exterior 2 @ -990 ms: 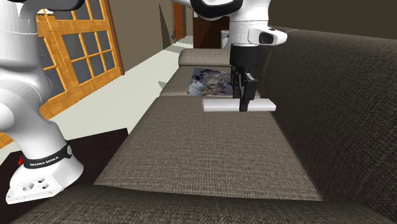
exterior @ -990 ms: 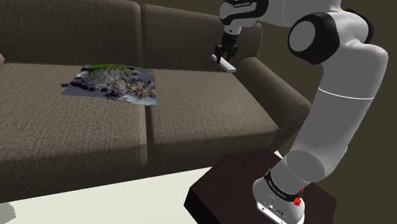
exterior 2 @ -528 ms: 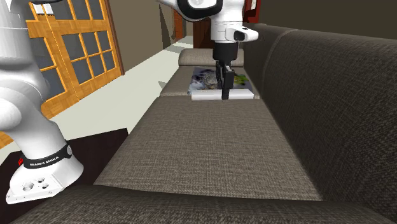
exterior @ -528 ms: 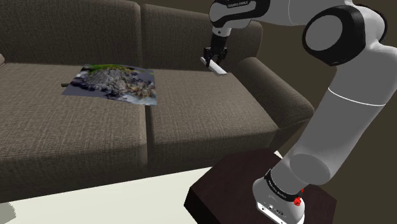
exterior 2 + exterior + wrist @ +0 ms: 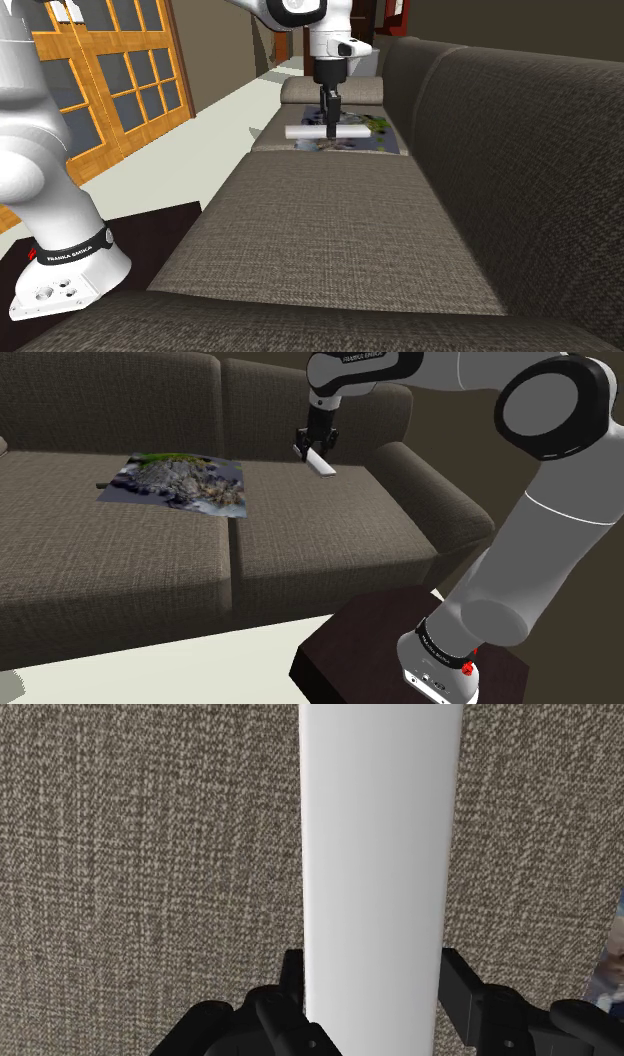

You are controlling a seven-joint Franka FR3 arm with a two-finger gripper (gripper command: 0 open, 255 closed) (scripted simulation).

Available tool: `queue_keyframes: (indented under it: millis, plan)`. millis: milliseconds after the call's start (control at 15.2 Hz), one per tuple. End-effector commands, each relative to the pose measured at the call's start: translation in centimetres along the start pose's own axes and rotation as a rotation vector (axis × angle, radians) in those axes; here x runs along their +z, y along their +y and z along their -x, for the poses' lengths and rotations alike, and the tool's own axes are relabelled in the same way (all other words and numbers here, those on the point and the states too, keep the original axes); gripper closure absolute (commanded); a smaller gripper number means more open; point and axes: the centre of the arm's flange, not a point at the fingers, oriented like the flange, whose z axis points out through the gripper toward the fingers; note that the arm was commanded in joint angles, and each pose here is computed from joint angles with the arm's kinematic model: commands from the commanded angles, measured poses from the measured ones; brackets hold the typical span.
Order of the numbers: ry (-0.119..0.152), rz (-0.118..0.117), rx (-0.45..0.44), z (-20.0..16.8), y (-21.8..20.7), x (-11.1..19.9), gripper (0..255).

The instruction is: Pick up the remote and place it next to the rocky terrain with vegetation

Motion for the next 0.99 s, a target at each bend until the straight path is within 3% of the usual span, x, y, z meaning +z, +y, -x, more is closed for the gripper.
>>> queue_keyframes:
  millis: [0, 924]
  plan:
    - [0.0, 0.0, 0.002, 1.0, -2.2, 0.0, 255]
    - [0.0, 0.0, 0.002, 6.6, -19.9, -0.5, 255]
